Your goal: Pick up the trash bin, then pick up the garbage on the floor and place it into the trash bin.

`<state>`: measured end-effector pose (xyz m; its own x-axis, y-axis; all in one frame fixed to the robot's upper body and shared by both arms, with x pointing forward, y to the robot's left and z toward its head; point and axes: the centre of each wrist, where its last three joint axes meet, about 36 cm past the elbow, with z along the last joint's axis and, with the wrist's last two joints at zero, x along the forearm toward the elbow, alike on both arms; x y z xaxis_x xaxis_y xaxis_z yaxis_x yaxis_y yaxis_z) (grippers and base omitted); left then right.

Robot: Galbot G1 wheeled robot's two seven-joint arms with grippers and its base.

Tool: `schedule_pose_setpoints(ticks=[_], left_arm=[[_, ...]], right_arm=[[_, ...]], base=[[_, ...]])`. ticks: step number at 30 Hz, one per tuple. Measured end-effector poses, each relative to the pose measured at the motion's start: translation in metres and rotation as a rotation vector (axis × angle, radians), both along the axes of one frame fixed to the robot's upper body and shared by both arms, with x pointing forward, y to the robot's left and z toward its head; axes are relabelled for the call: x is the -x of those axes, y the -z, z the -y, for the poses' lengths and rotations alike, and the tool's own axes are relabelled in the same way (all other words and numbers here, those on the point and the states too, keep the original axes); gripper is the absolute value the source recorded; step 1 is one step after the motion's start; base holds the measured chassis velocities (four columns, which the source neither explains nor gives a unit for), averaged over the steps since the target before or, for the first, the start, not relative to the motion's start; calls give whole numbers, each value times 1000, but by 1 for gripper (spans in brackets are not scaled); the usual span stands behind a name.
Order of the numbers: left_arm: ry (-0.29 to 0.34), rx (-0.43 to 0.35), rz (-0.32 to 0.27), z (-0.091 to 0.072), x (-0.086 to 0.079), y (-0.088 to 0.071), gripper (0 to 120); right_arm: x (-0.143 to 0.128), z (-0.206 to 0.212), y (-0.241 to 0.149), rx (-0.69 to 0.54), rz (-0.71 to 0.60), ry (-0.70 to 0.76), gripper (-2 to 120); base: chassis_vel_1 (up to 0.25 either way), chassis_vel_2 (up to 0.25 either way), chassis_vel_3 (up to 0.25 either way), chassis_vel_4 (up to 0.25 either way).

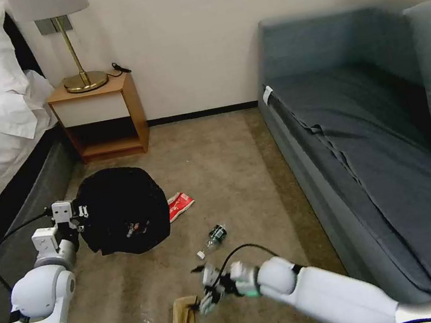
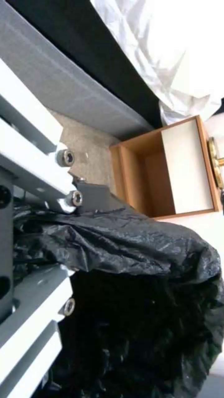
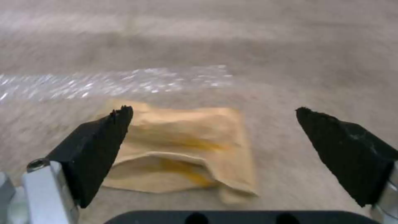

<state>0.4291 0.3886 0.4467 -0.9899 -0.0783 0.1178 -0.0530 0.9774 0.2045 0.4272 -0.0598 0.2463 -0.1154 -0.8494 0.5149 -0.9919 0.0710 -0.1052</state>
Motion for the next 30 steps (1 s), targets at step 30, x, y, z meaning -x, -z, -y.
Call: schedule_pose_setpoints(ticks=[30], left_arm=[[17, 7, 33, 15, 17, -6, 4]], right_arm=[[-23, -51, 26, 188, 329, -400, 100]], base=[[0, 0, 0, 0]])
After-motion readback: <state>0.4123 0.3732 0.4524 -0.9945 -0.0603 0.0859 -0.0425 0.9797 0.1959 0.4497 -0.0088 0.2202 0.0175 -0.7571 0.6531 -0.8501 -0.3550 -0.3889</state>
